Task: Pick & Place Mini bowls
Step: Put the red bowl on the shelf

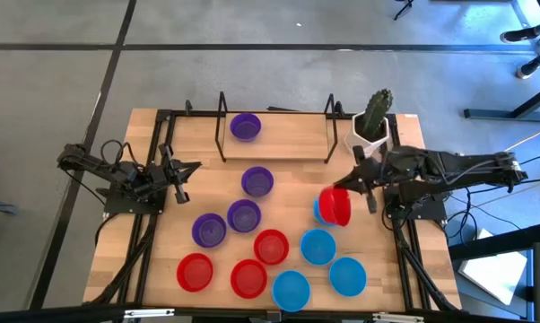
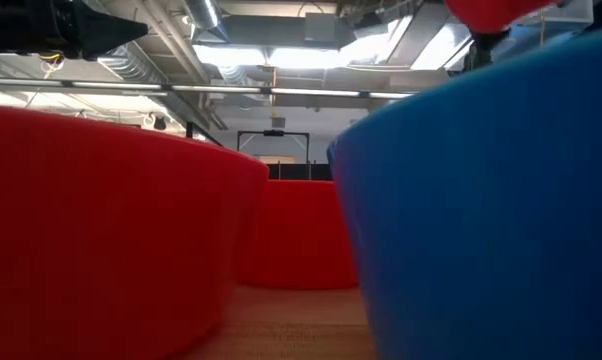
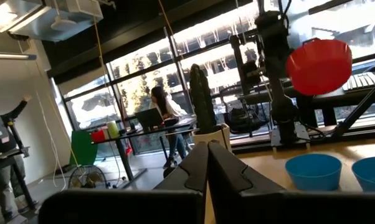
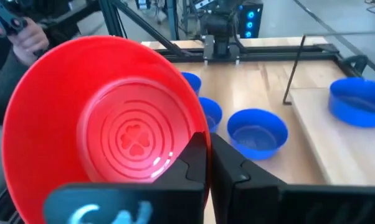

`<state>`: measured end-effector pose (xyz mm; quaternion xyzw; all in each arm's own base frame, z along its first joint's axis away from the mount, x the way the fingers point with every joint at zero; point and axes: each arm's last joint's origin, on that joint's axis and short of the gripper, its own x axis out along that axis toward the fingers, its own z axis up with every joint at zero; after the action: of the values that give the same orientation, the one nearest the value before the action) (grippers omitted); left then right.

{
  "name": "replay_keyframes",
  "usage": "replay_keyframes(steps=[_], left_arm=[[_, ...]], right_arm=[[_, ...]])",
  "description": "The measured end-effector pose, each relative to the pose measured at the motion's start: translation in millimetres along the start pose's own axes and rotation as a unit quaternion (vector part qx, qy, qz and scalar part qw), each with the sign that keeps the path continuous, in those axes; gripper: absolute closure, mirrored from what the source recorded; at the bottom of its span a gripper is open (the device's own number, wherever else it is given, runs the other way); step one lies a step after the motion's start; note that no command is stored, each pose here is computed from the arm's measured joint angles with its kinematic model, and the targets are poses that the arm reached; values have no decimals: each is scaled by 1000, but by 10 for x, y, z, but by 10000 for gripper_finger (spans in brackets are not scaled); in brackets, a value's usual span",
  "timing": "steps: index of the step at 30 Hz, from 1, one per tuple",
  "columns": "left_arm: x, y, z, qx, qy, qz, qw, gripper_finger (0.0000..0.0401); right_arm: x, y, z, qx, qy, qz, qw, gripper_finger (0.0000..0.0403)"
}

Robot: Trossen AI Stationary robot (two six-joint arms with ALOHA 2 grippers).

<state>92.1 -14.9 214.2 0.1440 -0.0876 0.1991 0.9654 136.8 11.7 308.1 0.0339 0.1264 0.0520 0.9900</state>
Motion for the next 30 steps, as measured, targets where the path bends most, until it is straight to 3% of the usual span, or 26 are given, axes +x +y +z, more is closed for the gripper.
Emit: replay_keyframes(steps=[7, 13, 17, 22, 30], left_arm=[[0, 0, 0, 0, 0, 0, 1000, 397], [0, 0, 0, 0, 0, 0, 1000, 398], [0, 0, -1, 0, 0, 0, 1000, 399], [0, 0, 0, 0, 0, 0, 1000, 394], [0, 0, 0, 0, 0, 0, 1000, 399]], right_arm=[[66, -17, -469, 12, -32, 14, 999, 401], [169, -27, -491, 7, -49, 4, 999, 401], [307, -37, -208, -14, -58, -34, 998, 400], [658, -157, 288, -48, 27, -83, 995, 401], [1316, -880, 928, -29, 216, -179, 960, 401]])
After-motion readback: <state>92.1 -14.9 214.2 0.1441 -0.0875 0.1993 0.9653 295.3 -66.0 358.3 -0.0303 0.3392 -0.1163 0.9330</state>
